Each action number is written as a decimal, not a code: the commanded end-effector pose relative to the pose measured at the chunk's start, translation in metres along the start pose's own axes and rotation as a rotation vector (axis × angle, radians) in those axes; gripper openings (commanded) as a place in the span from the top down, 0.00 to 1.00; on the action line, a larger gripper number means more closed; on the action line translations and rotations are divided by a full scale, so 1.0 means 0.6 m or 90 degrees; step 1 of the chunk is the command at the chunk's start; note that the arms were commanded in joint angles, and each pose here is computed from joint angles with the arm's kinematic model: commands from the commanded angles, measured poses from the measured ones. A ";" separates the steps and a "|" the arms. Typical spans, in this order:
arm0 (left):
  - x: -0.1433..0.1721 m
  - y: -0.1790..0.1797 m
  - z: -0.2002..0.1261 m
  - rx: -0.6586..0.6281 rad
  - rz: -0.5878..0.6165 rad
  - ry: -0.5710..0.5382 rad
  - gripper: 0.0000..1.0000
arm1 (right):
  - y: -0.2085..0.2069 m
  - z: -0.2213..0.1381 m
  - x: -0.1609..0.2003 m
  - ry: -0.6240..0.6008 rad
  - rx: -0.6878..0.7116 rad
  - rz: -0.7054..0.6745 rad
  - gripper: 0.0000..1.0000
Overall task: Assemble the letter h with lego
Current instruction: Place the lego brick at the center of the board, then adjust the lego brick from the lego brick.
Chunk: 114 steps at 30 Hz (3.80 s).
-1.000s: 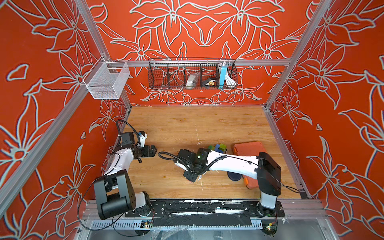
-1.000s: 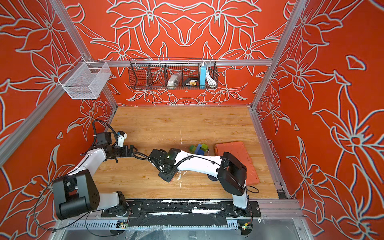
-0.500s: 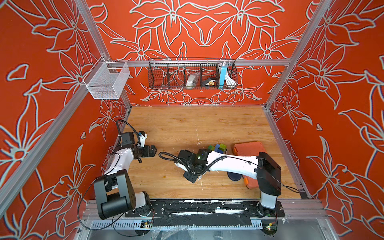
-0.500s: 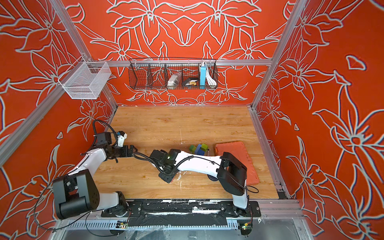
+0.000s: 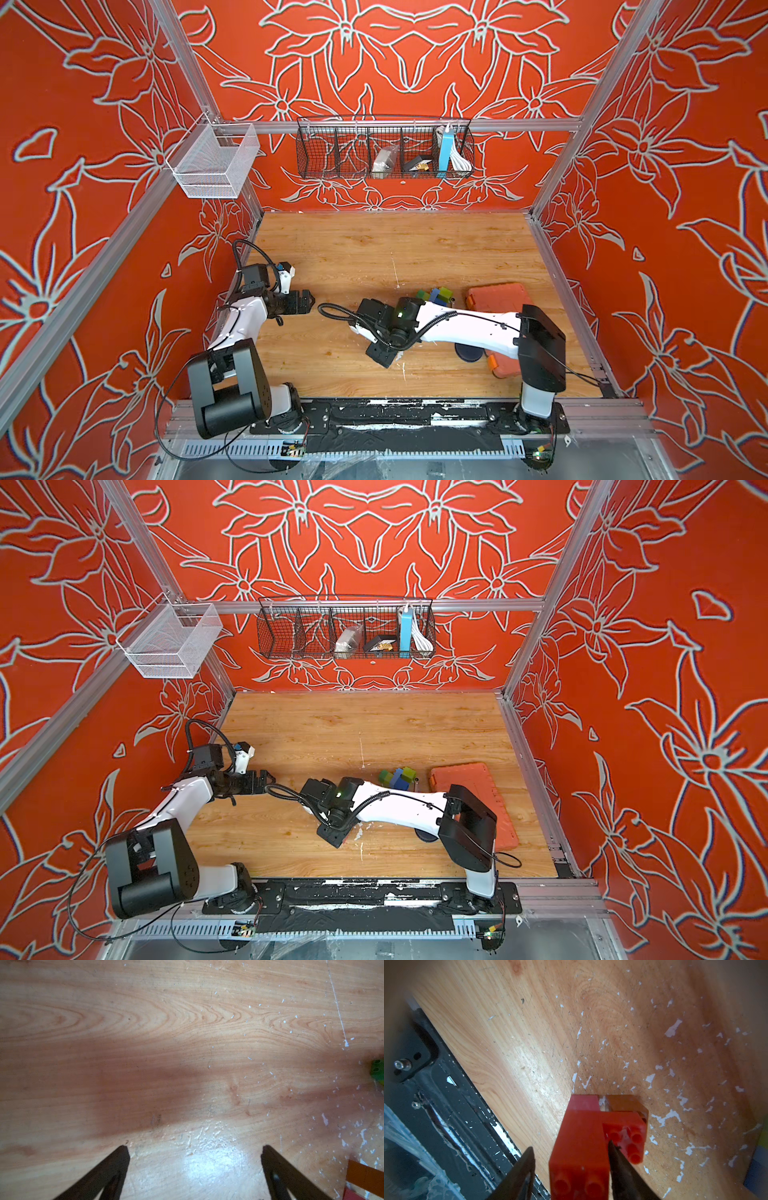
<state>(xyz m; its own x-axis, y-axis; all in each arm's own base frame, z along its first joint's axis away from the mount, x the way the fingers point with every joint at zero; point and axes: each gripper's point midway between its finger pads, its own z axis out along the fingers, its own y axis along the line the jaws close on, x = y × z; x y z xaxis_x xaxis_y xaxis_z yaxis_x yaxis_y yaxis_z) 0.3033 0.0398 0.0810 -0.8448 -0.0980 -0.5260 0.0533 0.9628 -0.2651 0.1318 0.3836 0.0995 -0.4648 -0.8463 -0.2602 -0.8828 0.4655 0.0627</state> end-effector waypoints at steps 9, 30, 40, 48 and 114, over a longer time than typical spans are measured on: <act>-0.021 -0.137 -0.080 0.236 0.134 -0.074 0.01 | -0.034 -0.092 -0.001 -0.038 -0.016 0.066 0.45; 0.116 -0.337 -0.093 0.497 0.460 0.002 0.01 | -0.095 -0.010 0.003 0.048 -0.144 0.181 0.60; 0.175 -0.382 -0.089 0.593 0.617 -0.004 0.01 | -0.090 0.002 -0.008 0.053 -0.180 0.192 0.61; 0.186 -0.390 -0.070 0.604 0.629 -0.018 0.02 | -0.085 0.015 -0.003 0.068 -0.193 0.194 0.65; 0.192 -0.405 -0.011 0.515 0.739 -0.035 0.02 | -0.133 0.086 0.047 0.059 -0.086 0.139 0.71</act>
<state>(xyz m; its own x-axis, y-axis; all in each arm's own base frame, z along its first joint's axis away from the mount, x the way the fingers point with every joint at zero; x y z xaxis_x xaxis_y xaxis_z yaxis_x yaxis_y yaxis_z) 0.1943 -0.2015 0.0840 -0.1393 0.6229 -0.7698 0.9889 0.1279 -0.0754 0.1858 0.3664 0.0757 -0.6465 -0.7288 -0.2256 -0.7472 0.5450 0.3803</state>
